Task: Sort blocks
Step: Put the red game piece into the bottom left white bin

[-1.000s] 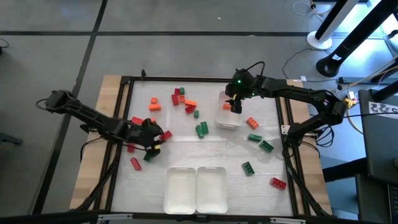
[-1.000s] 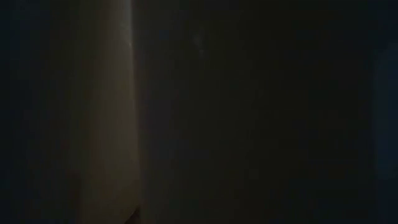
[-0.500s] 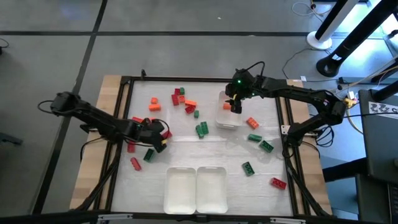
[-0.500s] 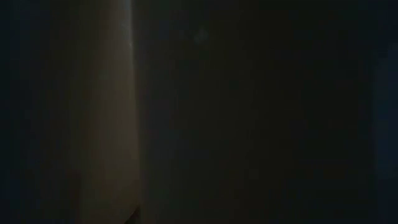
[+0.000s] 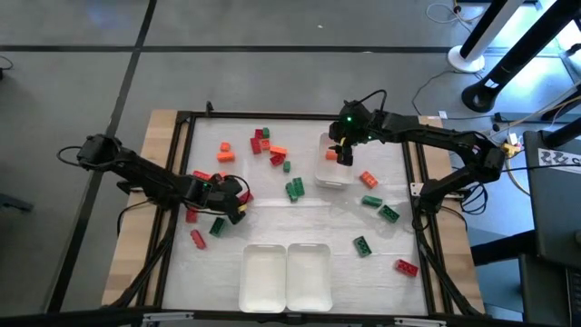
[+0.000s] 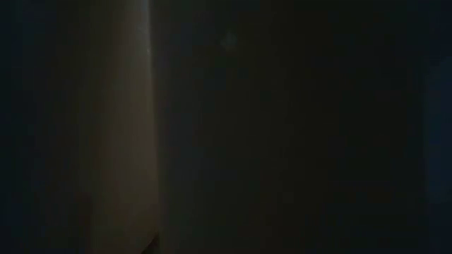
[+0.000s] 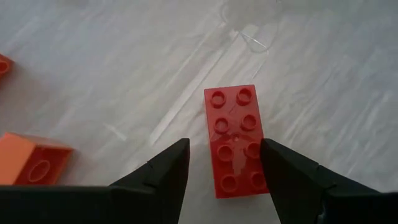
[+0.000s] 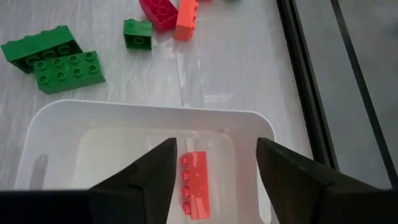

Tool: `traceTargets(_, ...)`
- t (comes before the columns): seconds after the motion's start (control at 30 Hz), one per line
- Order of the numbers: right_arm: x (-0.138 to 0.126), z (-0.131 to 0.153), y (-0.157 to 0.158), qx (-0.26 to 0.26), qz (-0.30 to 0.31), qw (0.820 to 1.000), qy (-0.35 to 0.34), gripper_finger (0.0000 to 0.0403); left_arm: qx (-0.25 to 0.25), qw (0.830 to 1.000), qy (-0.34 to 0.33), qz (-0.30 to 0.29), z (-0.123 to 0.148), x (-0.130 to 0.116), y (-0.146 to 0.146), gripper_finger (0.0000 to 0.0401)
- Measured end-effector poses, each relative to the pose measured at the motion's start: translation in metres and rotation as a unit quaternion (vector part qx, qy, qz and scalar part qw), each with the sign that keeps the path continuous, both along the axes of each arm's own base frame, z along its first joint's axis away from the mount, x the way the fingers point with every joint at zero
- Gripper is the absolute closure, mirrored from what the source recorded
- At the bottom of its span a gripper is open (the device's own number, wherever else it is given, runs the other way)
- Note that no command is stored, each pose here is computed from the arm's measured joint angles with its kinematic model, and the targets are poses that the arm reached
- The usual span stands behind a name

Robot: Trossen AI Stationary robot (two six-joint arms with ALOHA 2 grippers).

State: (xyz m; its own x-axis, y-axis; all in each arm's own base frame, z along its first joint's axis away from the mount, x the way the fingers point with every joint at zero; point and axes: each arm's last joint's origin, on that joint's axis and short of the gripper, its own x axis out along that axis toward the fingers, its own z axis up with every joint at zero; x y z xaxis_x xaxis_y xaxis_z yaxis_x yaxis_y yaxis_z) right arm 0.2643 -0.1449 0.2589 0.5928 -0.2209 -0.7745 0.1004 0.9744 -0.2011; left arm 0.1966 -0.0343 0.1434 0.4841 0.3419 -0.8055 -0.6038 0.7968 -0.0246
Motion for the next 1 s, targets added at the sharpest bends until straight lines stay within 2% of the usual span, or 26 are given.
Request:
traceTargets(0.5,0.0,0.0,0.0,0.0,0.0,1.0,0.0,0.0182,-0.031,0.999,-0.014,0.031,-0.0004,-0.0003,-0.0018,0.0215)
traceTargets(0.67,0.0,0.0,0.0,0.0,0.0,1.0,0.0,0.0182,-0.047,0.997,-0.024,0.061,-0.0004,-0.0001,-0.0002,0.0213)
traceTargets(1.0,0.0,0.0001,0.0,0.0,0.0,1.0,0.0,0.0182,-0.054,0.995,-0.03,0.072,-0.0004,0.0,-0.0001,0.0172)
